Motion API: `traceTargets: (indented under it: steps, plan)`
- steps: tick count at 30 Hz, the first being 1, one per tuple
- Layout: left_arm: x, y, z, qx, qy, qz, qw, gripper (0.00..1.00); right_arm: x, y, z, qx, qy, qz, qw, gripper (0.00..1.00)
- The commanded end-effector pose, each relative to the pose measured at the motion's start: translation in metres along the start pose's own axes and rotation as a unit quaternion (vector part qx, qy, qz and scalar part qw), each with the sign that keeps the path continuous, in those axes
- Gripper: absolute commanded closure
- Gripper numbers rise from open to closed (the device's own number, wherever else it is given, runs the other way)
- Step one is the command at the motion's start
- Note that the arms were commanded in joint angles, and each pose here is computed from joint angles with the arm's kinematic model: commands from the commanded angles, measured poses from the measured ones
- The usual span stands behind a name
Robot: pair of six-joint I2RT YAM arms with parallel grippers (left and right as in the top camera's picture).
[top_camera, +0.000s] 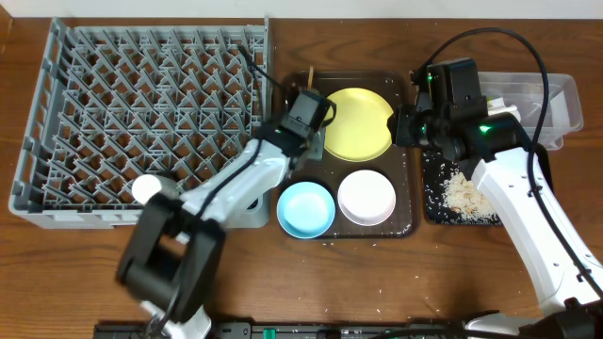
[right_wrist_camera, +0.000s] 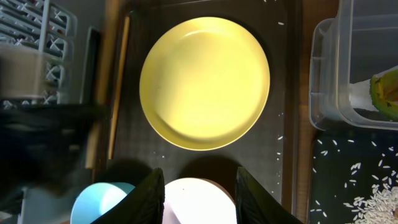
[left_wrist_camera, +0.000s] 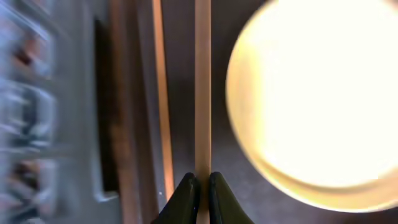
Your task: Sort waste into correct bins and load items into the dishwasher
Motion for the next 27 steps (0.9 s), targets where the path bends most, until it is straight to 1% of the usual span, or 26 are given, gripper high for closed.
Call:
traceTargets:
  steps: [1, 4, 7, 11, 14, 18, 23, 27]
  plan:
    - [0.006, 0.038, 0.02, -0.05, 0.009, 0.004, 0.999, 0.92, 0.0, 0.006, 0.002, -0.009, -0.004, 0.001, 1.0, 0.65]
    - [0.014, 0.064, 0.028, -0.072, 0.015, 0.014, 0.997, 0.92, 0.0, 0.006, 0.001, -0.007, -0.004, 0.0, 1.0, 0.65]
    - [0.032, 0.093, 0.031, -0.089, 0.024, 0.051, 0.994, 0.92, -0.001, 0.006, -0.001, -0.003, -0.005, -0.002, 1.0, 0.65]
    - [0.058, 0.108, 0.03, -0.085, 0.037, 0.088, 0.992, 0.92, -0.001, 0.006, -0.001, -0.002, -0.005, -0.002, 1.0, 0.65]
    - [0.072, 0.101, 0.023, -0.061, 0.043, 0.107, 0.991, 0.92, -0.001, 0.006, 0.0, -0.004, -0.005, -0.002, 1.0, 0.65]
    - [0.085, 0.08, 0.007, -0.02, 0.044, 0.129, 0.99, 0.92, -0.001, 0.006, 0.0, -0.004, -0.005, -0.001, 1.0, 0.64]
    - [0.086, 0.058, -0.004, 0.019, 0.014, 0.14, 0.99, 0.92, -0.001, 0.006, 0.0, -0.003, -0.005, -0.001, 1.0, 0.64]
    - [0.086, 0.041, -0.013, 0.046, 0.005, 0.145, 0.988, 0.92, -0.001, 0.006, -0.001, -0.002, -0.005, -0.002, 1.0, 0.64]
Point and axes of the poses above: each gripper's point midway between its finger pads, its own y axis back along the fingers, its own x axis along the line the jaws close on, z = x × y, the point moved 7 cm from there along y, back along the fingers, and after that the axes turned 1 degree about y, right-handed, at the moved point
